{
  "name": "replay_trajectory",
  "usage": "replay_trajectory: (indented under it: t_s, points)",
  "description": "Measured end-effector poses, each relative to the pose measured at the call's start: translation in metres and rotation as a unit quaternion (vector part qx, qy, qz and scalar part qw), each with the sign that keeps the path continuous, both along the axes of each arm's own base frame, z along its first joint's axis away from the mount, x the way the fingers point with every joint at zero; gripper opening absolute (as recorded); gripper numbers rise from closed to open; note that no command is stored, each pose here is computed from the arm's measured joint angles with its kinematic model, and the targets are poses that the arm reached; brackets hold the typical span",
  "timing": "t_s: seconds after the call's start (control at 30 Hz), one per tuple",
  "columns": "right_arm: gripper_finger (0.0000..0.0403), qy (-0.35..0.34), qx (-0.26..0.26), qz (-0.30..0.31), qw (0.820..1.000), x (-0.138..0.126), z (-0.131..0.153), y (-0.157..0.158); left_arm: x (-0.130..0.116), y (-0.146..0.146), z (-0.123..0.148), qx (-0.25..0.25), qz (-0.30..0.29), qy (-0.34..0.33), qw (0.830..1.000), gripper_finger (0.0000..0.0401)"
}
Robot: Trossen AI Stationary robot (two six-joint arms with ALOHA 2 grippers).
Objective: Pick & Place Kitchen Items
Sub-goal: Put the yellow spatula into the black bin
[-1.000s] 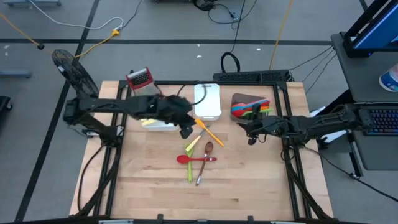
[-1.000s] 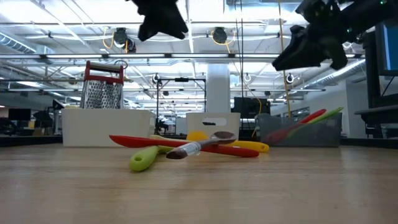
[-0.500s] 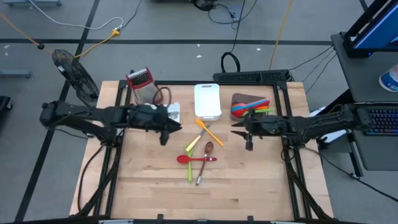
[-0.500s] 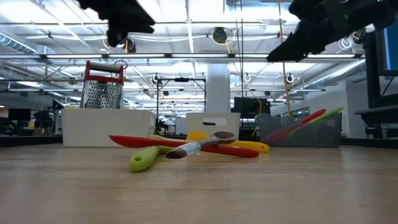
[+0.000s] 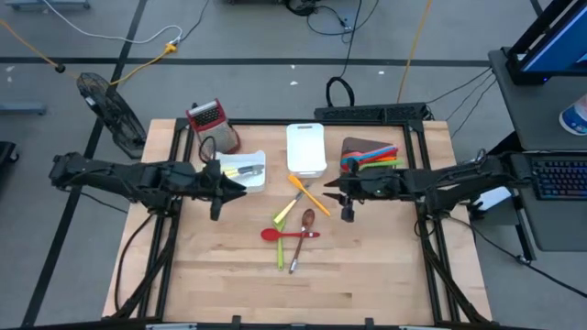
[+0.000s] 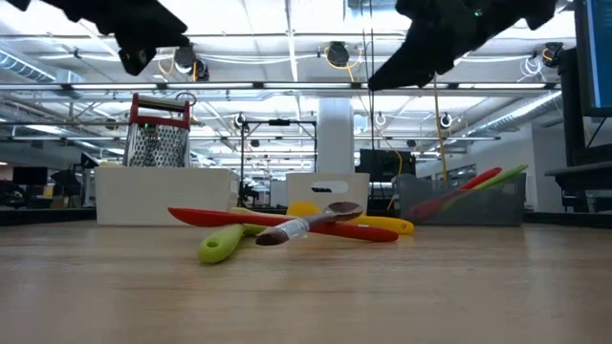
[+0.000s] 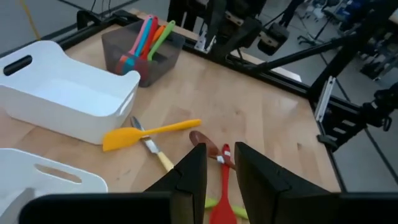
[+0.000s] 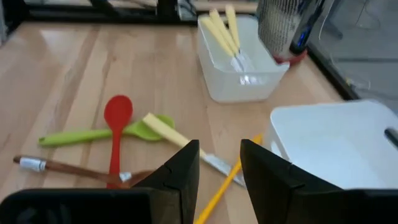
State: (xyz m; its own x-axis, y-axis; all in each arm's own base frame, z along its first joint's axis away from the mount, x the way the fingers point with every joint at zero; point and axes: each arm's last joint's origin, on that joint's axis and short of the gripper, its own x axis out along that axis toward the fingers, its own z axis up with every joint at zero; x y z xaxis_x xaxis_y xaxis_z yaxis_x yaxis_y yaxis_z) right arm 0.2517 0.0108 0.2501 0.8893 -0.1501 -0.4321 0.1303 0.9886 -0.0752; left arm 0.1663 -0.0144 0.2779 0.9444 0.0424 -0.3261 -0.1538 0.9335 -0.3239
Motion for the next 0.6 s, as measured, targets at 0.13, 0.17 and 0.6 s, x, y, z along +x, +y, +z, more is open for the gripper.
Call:
replay_trajectory:
  t_s: [0.13, 0.17, 0.6]
  points:
    - [0.011, 0.03, 0.01, -0.007, 0.999, 0.016, -0.001, 0.001, -0.013, -0.001, -0.005, 0.001, -0.008, -0.015, 1.0, 0.0086]
    - [0.011, 0.042, 0.009, -0.007, 0.999, 0.019, -0.002, 0.001, -0.016, -0.002, -0.006, 0.001, -0.011, -0.02, 1.0, 0.0086]
    - [0.011, 0.122, 0.066, -0.051, 0.989, 0.048, -0.026, 0.003, -0.042, -0.003, -0.034, -0.001, -0.031, -0.054, 0.998, 0.0086]
